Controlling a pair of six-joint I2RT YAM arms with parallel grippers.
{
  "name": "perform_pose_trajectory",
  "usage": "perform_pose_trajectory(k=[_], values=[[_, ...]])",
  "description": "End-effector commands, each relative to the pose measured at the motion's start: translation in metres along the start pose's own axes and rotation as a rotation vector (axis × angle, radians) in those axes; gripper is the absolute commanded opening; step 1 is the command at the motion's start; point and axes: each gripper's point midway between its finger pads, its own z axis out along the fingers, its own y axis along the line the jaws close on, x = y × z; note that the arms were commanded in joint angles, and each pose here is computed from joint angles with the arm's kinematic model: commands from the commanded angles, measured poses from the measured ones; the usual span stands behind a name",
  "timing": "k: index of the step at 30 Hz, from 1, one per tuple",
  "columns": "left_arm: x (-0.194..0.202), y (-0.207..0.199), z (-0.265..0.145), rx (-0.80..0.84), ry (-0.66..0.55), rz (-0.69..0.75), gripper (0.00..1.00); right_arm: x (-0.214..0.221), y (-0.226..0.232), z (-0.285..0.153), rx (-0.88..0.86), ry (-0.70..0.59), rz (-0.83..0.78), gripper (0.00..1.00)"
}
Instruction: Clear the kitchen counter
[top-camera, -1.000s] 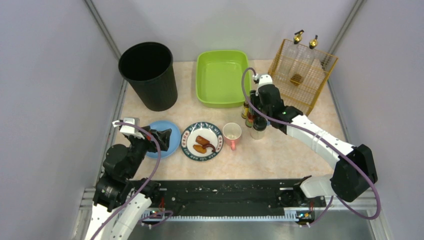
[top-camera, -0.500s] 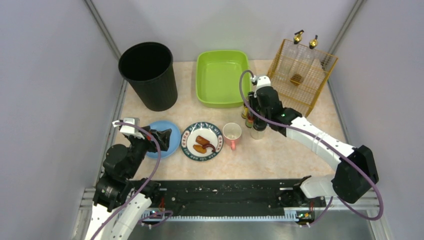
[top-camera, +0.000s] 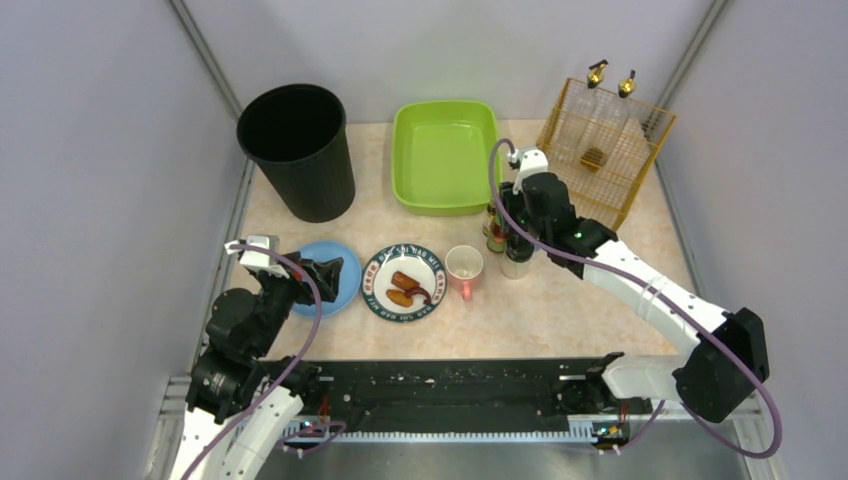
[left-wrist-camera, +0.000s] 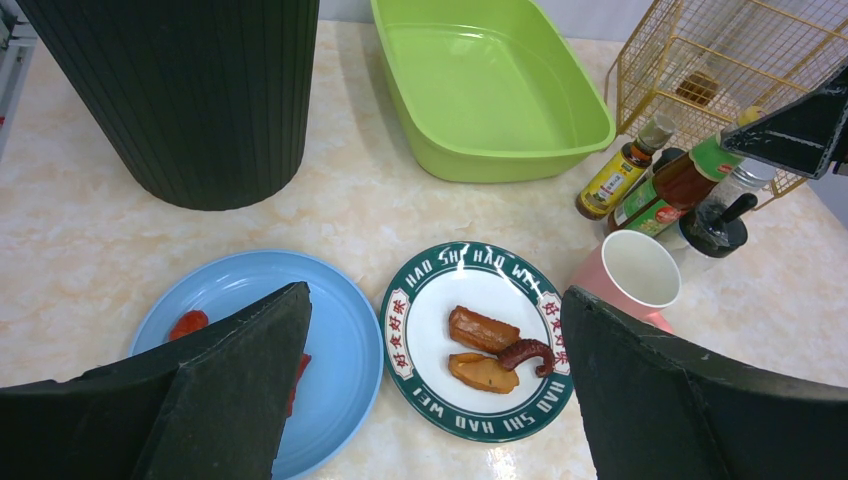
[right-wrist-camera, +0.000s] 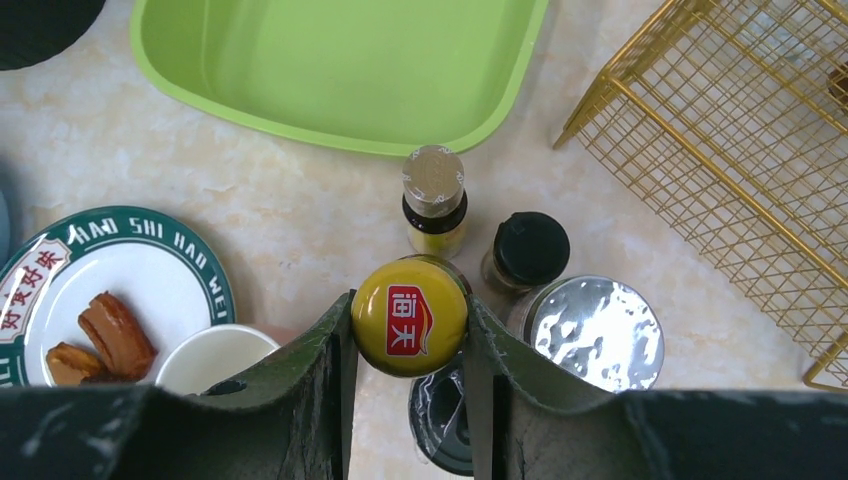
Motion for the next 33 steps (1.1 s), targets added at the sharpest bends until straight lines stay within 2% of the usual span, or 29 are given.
perform_pose_trajectory(k=[1, 6, 16, 20, 33], values=[[-0.006, -0.002, 0.003, 0.009, -0.023, 0.01, 0.99, -0.085, 0.019, -0.038, -0.09, -0.238, 0.052, 0.0], [-0.006, -0.003, 0.003, 0.012, -0.022, 0.009, 0.99, -0.107, 0.025, -0.059, -0.139, -0.275, 0.057, 0.0], [-0.006, -0.003, 0.003, 0.016, -0.024, 0.009, 0.99, -0.164, 0.015, -0.098, -0.111, -0.419, 0.077, 0.0], [-0.005, -0.003, 0.003, 0.016, -0.021, 0.009, 0.99, -0.189, -0.004, -0.109, -0.012, -0.479, 0.081, 0.0], [-0.006, -0.003, 0.003, 0.016, -0.024, 0.007, 0.99, -0.237, -0.038, -0.103, 0.248, -0.564, 0.025, 0.0]])
